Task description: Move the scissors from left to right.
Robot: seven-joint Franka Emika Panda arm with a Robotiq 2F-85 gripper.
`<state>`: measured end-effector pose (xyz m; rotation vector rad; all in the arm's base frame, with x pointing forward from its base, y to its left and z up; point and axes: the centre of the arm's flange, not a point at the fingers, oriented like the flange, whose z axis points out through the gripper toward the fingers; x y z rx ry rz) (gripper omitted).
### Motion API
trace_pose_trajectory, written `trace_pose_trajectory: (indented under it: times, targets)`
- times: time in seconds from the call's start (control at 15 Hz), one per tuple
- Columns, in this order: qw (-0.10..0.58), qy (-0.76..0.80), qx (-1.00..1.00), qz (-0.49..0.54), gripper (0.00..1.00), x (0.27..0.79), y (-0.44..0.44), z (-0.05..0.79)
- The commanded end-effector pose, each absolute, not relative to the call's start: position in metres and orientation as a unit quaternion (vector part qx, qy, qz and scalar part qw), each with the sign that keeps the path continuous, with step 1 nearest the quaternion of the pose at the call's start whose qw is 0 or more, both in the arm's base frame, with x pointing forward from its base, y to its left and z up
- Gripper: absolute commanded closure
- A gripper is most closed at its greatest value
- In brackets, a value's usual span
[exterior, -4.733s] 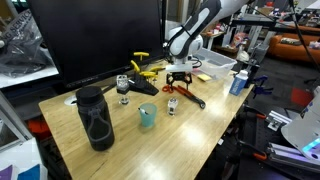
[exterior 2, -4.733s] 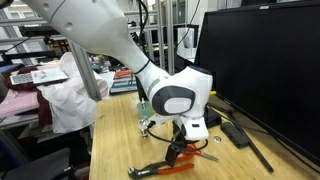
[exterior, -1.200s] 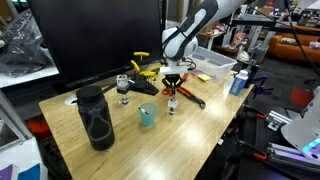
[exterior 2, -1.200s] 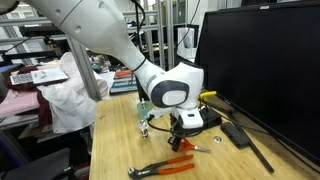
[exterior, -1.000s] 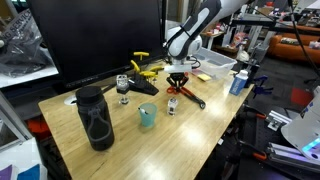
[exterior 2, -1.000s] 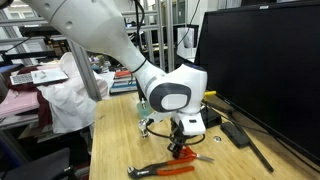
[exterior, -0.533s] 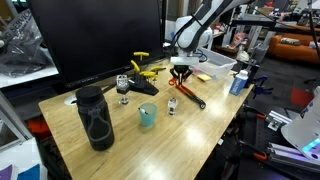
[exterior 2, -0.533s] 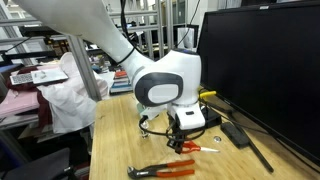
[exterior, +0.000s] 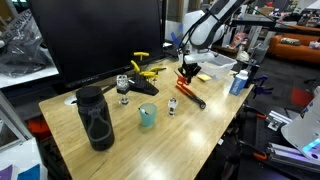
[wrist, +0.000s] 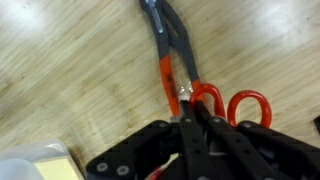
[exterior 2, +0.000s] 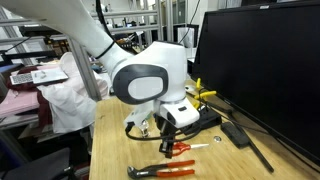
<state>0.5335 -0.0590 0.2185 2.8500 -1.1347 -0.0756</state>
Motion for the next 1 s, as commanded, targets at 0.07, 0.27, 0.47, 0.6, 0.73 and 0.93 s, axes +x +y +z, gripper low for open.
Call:
trace_pose_trajectory:
  times: [0.07, 0.27, 0.47, 0.6, 0.73, 0.93]
  targets:
    - [0.054, -0.305, 0.951, -0.027, 0.98, 0.48, -0.075, 0.237]
    - [0.05, -0.285, 0.956, -0.048, 0.98, 0.45, -0.077, 0.23]
    - [0.049, -0.3, 0.95, -0.079, 0.98, 0.424, -0.083, 0.209]
    - [0.049, -0.332, 0.937, -0.091, 0.98, 0.415, -0.094, 0.194]
    - [0.041, -0.361, 0.926, -0.099, 0.98, 0.412, -0.104, 0.182]
    - [0.036, -0.381, 0.917, -0.113, 0.98, 0.413, -0.111, 0.167]
